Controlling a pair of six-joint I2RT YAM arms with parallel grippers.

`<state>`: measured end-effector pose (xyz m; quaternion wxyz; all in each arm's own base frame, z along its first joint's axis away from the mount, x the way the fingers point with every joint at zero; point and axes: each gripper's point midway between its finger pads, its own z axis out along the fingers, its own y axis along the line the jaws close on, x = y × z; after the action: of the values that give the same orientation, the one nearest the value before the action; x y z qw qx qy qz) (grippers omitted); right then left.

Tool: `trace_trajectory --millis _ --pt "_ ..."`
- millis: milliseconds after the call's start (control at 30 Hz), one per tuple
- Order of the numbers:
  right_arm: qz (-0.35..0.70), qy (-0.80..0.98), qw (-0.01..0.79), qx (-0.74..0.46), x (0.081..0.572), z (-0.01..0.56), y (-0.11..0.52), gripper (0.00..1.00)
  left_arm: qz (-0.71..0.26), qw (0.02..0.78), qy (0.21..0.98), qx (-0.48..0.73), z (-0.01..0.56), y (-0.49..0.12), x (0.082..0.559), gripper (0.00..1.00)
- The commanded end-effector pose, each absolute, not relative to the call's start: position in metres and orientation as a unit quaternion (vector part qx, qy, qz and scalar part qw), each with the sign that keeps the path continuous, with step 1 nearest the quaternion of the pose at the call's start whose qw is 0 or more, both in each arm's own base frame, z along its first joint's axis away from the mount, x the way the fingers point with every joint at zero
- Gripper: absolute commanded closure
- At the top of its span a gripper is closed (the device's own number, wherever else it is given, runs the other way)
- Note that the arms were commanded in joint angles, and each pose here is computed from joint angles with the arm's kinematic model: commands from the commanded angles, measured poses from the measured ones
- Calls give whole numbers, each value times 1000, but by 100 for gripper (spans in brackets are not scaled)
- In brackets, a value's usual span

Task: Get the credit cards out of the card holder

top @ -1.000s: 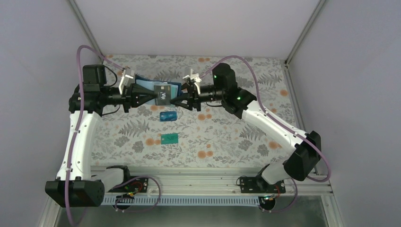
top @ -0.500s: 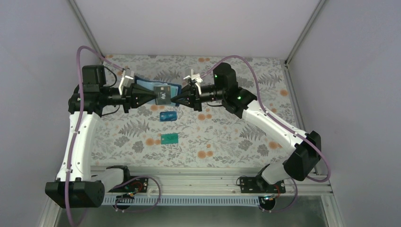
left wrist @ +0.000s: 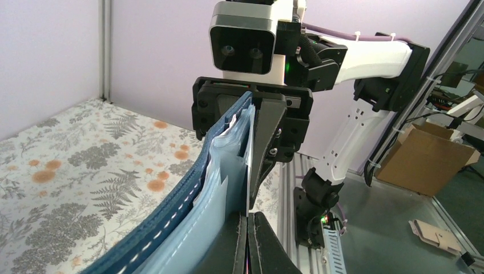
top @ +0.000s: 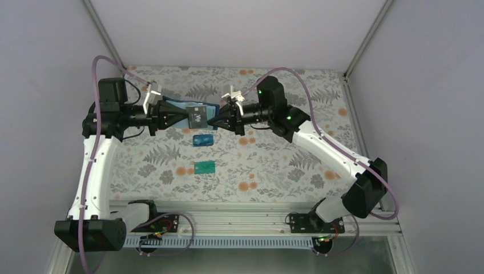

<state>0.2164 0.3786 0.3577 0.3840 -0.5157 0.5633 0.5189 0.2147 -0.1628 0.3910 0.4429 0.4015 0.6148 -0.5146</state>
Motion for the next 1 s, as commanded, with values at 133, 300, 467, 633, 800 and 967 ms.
trace_trajectory --millis 133,300,467,633,800,967 --pt "508 550 413 -518 221 374 361 96 -499 459 609 411 394 -161 212 98" --pt "504 559 413 -513 225 370 353 96 -493 457 622 401 390 -159 219 97" --pt "500 567 418 -504 232 369 346 96 -478 460 639 389 387 -156 227 98" --pt "490 600 424 -469 253 364 329 96 -468 461 654 374 381 -153 235 98" --pt "483 636 435 -416 280 358 305 96 -464 462 657 373 381 -152 236 98" --pt "471 667 453 -358 303 360 282 96 -455 461 675 353 374 -149 246 98"
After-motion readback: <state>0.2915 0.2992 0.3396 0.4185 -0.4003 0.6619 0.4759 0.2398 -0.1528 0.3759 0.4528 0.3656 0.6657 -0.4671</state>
